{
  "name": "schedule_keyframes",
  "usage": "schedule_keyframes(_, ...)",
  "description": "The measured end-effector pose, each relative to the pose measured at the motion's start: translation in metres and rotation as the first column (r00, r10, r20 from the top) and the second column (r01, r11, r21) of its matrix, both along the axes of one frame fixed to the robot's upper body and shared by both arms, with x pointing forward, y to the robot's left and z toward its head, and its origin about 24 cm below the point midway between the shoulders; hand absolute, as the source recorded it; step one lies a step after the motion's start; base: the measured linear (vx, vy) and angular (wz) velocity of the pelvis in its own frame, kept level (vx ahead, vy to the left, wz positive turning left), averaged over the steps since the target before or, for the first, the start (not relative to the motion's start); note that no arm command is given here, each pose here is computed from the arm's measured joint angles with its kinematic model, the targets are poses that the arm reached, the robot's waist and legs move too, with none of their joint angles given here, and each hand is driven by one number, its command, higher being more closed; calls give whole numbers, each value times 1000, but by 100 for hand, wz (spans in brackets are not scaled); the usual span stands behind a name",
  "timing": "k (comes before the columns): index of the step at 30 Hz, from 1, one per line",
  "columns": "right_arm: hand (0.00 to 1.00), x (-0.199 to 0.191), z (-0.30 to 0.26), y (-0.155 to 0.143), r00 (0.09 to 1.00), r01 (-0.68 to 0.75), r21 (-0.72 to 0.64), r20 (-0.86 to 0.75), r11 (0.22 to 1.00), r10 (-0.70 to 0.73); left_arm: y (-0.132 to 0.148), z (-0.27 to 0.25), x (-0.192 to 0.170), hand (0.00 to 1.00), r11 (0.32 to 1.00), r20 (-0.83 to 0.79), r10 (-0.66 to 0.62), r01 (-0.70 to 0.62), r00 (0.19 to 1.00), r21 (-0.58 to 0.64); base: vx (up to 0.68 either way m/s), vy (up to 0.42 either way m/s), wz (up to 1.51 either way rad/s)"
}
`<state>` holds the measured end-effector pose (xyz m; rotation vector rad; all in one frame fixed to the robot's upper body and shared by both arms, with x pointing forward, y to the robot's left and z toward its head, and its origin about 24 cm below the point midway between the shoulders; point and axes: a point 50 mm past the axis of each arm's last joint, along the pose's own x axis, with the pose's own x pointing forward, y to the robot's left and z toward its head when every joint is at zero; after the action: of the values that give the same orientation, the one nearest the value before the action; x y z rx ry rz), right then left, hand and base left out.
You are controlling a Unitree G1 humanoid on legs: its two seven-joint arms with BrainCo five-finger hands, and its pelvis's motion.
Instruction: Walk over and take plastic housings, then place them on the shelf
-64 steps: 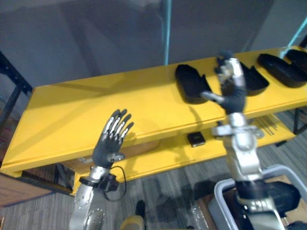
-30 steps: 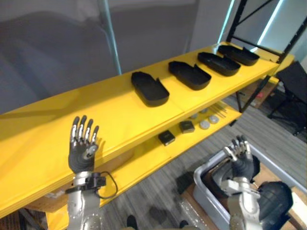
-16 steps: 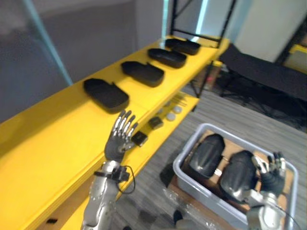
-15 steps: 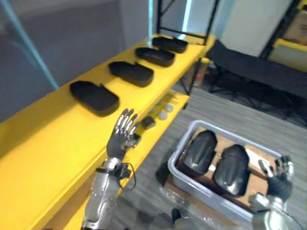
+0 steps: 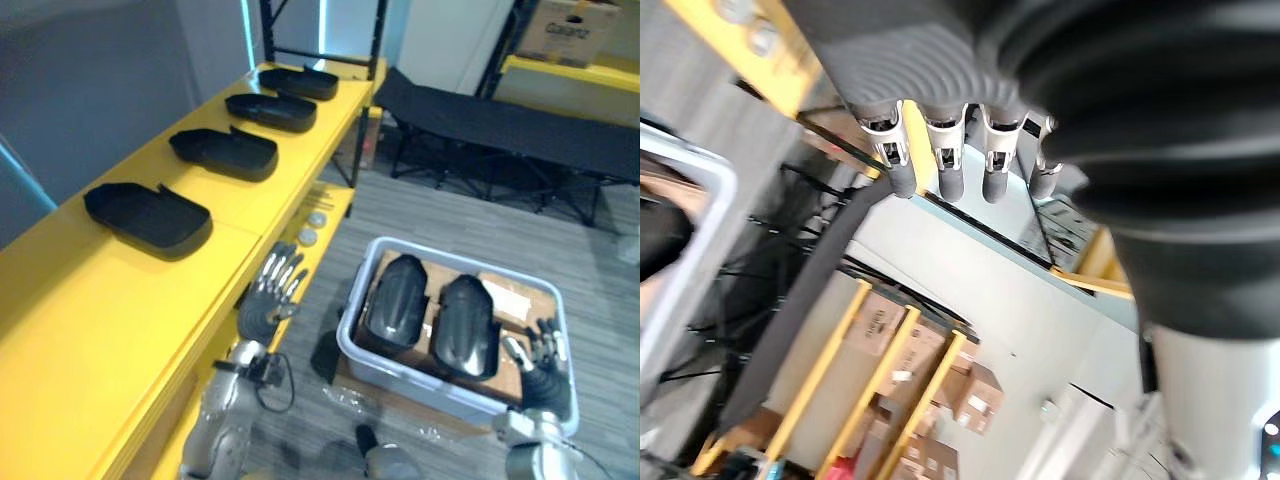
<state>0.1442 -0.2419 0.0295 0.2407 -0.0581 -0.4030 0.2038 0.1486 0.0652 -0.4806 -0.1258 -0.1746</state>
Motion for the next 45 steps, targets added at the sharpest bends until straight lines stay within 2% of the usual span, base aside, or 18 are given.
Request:
schedule_keyframes(4, 0, 23, -2, 3, 998, -68, 0, 18, 998, 68, 45, -9, -8, 0, 983, -61, 170, -165, 984, 81, -48, -54, -80)
schedule_keyframes(6, 0, 30, -2, 11, 995, -100, 11, 27, 995, 100, 55, -12, -15, 0, 975, -82, 211, -205, 974, 85, 6, -228, -26)
schedule_keyframes(13, 0, 46, -5, 26, 982, -187, -6, -12, 982, 187, 45, -19, -17, 0, 977, -115, 215, -213, 970, 30, 21, -311, -8)
schedule_keyframes(17, 0, 56, 4, 3, 984, -177, -106, -35, 979, 174, 40, -20, -18, 0, 965, -125, 258, -263, 958, -25, -69, -167, -22)
schedule_keyframes(22, 0, 62, 23, -1, 990, -108, -135, 77, 985, 119, 46, -14, -21, 0, 951, -67, 298, -303, 952, -65, -104, -15, -59)
schedule_keyframes(26, 0, 55, 28, -20, 988, 138, -108, 83, 985, -129, 36, -12, -13, 0, 961, -45, 243, -247, 969, -124, -1, 1, -20)
schedule_keyframes(31, 0, 65, 30, -30, 959, 276, -71, 90, 958, -270, 32, -8, -4, 0, 962, -27, 220, -221, 975, -163, -5, 33, -10)
schedule_keyframes(33, 0, 80, 30, -31, 944, 327, -71, 80, 943, -321, 23, -14, -1, 0, 973, -50, 170, -175, 984, -151, -55, 18, 2)
schedule_keyframes(41, 0, 153, 83, -65, 902, 424, -127, 150, 897, -406, -19, -30, 10, 0, 988, -121, -37, 19, 992, -150, -81, 24, 21)
schedule_keyframes(45, 0, 178, 109, -71, 931, 363, -278, 137, 889, -337, -29, -40, 8, 0, 987, -149, -104, 84, 983, -139, -34, 23, 25)
